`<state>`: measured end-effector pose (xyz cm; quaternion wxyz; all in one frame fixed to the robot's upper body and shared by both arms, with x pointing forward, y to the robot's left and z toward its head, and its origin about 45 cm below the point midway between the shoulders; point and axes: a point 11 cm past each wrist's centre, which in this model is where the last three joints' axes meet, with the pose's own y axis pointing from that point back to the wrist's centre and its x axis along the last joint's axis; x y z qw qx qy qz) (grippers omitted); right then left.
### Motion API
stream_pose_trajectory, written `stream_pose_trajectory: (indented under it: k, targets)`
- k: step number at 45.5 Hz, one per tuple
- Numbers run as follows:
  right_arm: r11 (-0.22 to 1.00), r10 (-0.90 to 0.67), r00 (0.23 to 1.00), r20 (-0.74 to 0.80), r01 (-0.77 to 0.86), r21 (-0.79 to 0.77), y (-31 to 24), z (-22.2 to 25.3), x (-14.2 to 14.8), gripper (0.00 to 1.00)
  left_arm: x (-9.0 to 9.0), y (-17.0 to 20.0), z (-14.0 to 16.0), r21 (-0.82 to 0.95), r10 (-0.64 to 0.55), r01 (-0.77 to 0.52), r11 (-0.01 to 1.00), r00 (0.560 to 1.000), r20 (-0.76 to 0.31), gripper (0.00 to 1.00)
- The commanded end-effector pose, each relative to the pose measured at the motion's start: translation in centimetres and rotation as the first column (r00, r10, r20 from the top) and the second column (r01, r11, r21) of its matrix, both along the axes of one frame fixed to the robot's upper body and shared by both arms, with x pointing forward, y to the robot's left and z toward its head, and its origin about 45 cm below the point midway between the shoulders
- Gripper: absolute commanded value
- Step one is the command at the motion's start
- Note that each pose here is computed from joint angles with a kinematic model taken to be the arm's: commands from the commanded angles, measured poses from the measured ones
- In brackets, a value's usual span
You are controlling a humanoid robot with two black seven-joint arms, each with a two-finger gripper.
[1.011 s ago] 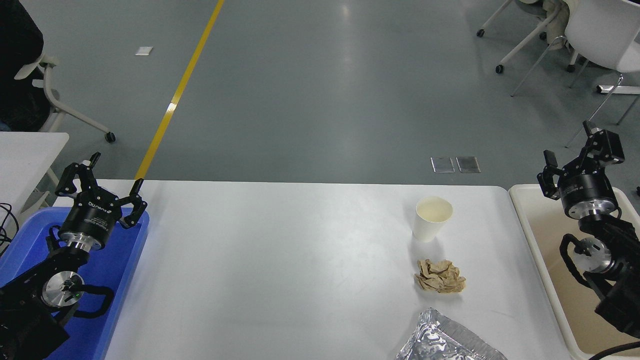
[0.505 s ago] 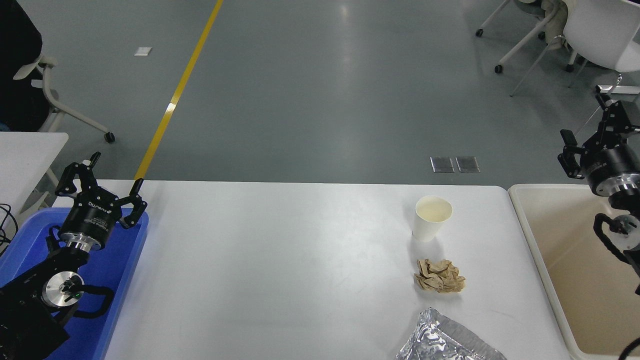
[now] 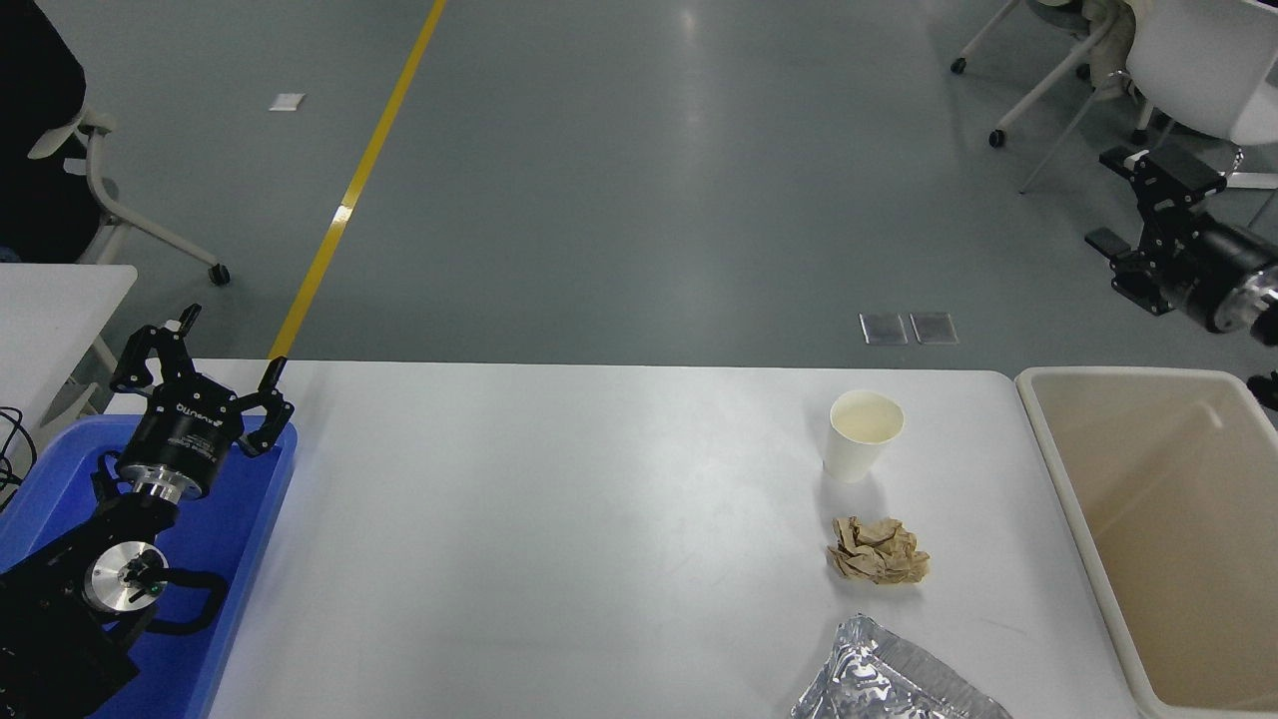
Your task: Clean the table surface
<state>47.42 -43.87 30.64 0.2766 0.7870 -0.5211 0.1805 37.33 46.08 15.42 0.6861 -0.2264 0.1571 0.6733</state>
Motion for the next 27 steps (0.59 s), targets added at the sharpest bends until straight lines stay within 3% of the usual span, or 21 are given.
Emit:
stream_pose_trajectory:
  k: [1,10,27]
  targets:
    - [0.928,0.141,0.979,-0.149,-0.183,-0.325,1.7,0.5,0.5,0.99,0.0,0.0,0.0,0.000,0.000,0.000,1.000,1.000,0.000,1.00]
    - [0.829,0.249,0.937,-0.243,-0.336,-0.447,4.4,-0.3,0.4,0.99,0.0,0.0,0.0,0.000,0.000,0.000,1.000,1.000,0.000,1.00]
    - [0.536,0.440,0.787,-0.432,-0.616,-0.577,12.8,-3.9,0.4,0.99,0.0,0.0,0.0,0.000,0.000,0.000,1.000,1.000,0.000,1.00]
